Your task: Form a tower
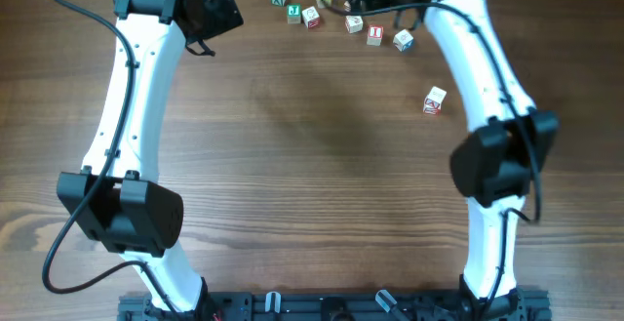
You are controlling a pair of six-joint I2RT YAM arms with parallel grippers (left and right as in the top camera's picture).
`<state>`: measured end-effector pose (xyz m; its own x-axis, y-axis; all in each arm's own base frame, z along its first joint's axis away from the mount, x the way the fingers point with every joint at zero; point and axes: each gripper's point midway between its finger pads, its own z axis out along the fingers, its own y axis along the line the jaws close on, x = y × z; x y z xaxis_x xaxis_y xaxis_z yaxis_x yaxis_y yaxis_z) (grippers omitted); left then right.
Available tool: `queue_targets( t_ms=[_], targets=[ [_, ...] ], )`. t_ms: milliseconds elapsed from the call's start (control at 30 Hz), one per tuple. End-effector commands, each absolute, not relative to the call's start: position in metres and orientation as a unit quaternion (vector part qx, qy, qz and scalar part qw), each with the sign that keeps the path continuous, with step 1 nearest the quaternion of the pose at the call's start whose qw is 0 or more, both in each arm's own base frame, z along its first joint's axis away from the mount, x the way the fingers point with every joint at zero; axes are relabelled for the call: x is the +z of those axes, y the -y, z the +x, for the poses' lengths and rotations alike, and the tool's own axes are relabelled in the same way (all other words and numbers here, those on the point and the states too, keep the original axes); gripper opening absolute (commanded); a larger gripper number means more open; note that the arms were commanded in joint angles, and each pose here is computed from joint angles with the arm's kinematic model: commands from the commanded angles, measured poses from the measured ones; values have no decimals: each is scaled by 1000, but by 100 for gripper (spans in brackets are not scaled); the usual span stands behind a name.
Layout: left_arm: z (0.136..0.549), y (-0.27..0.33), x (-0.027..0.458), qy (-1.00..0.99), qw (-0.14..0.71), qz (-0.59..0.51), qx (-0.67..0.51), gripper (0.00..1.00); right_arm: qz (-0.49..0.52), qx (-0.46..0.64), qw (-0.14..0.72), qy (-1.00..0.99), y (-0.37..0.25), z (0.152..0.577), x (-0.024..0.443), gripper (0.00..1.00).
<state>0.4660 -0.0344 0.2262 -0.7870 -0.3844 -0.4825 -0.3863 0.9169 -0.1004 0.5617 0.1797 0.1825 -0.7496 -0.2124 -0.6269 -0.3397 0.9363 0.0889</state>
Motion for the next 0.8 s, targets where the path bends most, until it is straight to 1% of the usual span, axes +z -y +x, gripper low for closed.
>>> queue_targets(
  t_ms=[0,33,67,100,200,233,433,533,667,700,767],
  targets=[
    [452,34,231,-949,241,-205,0,100,-131,97,293,-942,-178,578,129,100],
    [449,33,229,-951,234,-204,3,100,-123,82,288,-946,-174,583,113,100],
    [447,33,228,-952,230,-203,5,100,-93,65,282,-953,-166,587,99,100],
    [446,33,228,-952,229,-203,5,100,-72,59,278,-956,-162,588,92,98],
    [446,33,228,-952,228,-203,5,100,-52,60,260,-962,-162,587,69,81],
    [446,33,228,-952,228,-204,5,100,-51,59,254,-964,-161,586,62,77],
    [447,33,228,-952,229,-204,5,100,-26,59,227,-972,-160,586,19,77],
    [447,33,228,-952,230,-204,5,100,-22,42,220,-974,-155,586,4,72],
    [447,33,228,-952,230,-204,5,100,-22,40,218,-975,-154,585,3,51],
    [447,33,228,-952,230,-204,5,100,-23,39,216,-975,-153,584,4,43],
    [447,33,228,-952,230,-204,5,100,-24,38,213,-976,-153,582,8,30]
  ],
)
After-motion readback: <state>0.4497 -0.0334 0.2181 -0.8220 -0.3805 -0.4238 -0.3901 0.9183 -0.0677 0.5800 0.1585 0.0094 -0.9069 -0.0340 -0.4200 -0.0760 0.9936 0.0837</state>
